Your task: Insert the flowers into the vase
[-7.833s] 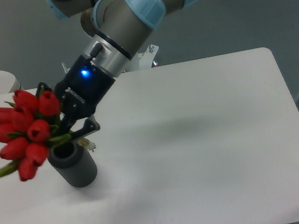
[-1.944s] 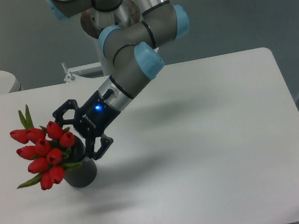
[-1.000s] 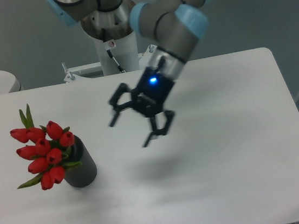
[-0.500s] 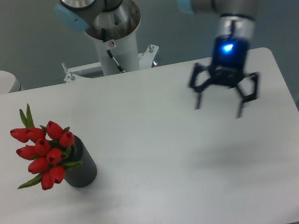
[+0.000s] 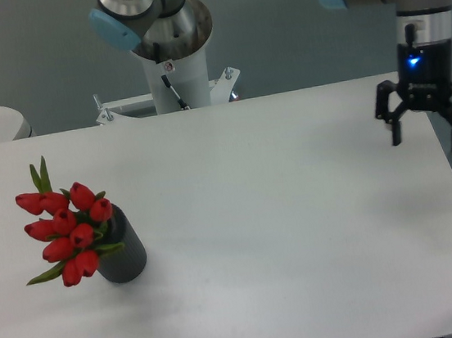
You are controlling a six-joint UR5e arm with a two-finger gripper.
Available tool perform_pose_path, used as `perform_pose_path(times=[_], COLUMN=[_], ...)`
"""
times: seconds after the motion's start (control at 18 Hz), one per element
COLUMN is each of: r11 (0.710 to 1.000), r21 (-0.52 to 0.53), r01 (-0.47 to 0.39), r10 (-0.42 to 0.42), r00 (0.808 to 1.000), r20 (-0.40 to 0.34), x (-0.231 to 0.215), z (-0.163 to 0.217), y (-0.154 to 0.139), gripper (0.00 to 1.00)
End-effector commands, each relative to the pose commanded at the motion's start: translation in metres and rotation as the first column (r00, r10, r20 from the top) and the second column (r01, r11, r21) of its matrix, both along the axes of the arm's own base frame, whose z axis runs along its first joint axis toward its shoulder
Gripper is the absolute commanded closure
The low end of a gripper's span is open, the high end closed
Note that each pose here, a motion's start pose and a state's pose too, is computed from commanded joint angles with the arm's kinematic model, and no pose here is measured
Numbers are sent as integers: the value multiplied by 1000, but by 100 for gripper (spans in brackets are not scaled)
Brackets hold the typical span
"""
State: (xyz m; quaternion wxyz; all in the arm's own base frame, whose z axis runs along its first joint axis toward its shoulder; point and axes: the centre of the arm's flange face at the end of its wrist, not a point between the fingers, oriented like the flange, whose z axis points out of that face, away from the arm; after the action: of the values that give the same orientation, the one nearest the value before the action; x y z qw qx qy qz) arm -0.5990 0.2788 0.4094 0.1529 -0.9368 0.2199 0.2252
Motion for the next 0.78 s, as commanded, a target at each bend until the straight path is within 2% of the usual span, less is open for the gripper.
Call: perform_pose_path(times=[0.17,0.33,0.67,0.78], r11=[991,980,954,950], r21=[-120,-178,-260,-267], r01=[61,87,152,164], r10=[-53,-65,-133,-140], r00=[996,990,987,984], r20=[70,127,88,107], x=[-7,-18,-18,-16], z=[22,49,64,62], y=[16,29,73,80], gripper=[0,0,0,0])
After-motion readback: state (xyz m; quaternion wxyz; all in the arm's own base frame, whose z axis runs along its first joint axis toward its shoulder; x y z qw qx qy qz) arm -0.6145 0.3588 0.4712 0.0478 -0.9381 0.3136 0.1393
